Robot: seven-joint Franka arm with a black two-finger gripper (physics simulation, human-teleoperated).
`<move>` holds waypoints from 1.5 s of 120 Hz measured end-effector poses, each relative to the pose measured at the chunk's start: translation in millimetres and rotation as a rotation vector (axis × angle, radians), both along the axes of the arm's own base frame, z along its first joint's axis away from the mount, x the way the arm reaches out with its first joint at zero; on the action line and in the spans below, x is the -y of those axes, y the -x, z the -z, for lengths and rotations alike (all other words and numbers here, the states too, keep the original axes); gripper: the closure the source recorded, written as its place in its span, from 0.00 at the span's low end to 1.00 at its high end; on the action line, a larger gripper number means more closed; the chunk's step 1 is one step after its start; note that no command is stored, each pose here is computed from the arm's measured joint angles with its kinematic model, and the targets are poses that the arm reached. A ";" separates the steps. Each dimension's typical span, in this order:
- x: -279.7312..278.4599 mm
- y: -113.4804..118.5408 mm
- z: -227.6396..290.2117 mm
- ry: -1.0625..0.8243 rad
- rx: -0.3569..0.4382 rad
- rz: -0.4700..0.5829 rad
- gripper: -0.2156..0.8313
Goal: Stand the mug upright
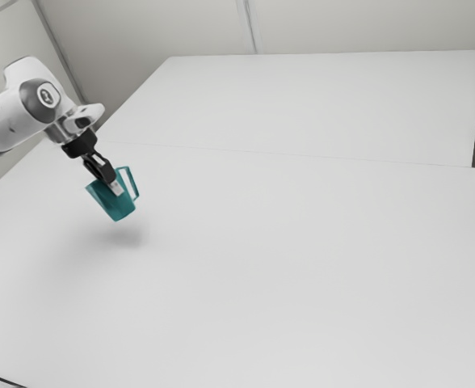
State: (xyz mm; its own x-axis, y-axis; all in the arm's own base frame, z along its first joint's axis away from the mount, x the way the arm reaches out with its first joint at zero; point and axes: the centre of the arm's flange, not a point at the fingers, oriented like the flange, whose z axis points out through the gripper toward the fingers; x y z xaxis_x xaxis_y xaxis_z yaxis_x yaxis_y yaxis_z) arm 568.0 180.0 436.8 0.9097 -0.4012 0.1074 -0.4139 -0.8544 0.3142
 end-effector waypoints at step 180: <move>190.4 66.8 36.3 -0.397 -0.058 -0.171 0.95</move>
State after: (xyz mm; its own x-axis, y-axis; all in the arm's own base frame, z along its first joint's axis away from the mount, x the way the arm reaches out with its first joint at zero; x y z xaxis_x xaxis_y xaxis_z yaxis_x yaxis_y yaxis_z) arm 501.2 -10.4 400.5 0.9666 -0.2441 -0.0786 -0.2473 -0.9683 -0.0341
